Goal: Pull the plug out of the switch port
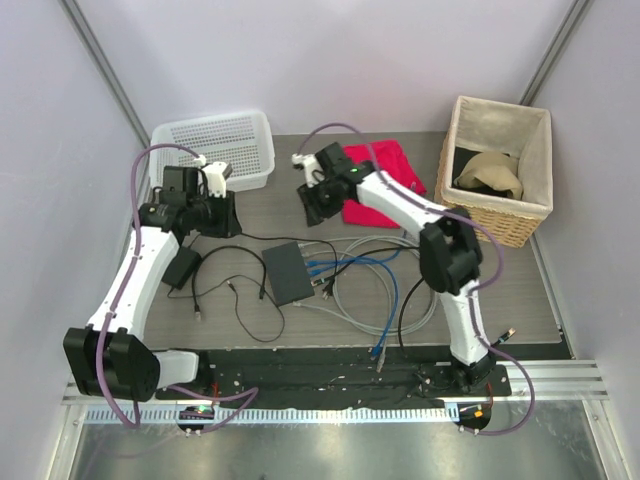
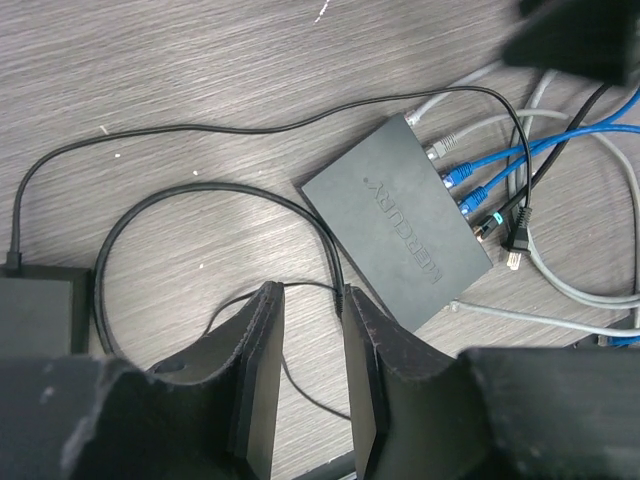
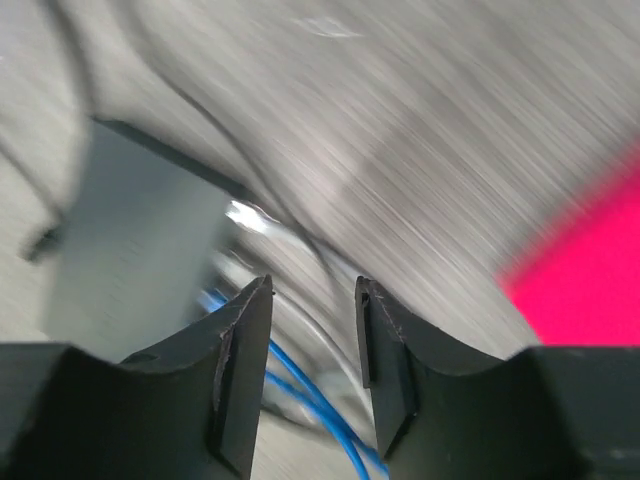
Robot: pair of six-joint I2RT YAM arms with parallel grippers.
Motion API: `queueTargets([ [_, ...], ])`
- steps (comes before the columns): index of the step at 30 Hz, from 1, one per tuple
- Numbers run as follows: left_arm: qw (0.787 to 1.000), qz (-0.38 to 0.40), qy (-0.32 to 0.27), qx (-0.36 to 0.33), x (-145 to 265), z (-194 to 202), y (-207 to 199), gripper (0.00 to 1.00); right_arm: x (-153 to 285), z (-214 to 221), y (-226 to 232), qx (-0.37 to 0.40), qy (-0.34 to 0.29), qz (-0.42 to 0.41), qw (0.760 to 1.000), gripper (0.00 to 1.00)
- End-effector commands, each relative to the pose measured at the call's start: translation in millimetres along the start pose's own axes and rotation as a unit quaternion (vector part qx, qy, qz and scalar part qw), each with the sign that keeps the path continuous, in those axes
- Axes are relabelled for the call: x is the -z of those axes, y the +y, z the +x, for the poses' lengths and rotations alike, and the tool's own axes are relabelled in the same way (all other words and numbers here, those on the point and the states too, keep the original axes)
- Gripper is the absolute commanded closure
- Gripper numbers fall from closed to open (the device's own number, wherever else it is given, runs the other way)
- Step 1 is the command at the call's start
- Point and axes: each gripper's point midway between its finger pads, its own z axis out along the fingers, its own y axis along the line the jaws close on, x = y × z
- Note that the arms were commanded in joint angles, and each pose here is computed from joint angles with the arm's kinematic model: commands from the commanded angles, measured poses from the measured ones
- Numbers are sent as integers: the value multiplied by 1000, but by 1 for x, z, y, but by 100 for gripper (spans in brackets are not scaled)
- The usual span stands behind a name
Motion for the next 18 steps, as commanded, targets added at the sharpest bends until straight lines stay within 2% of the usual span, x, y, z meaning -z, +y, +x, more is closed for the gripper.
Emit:
queueTargets([
  [1,1000,19,-19,7,-7,-14,-4,66,57,14,-27,-16,-13,91,996,56],
  [8,999,26,-9,21,-16,-13,-5,64,46,56,-32,-78,21,90,993,59],
  [18,1000,16,-5,22,-17,-10,1,64,19,67,-44,-107,47,68,991,60],
])
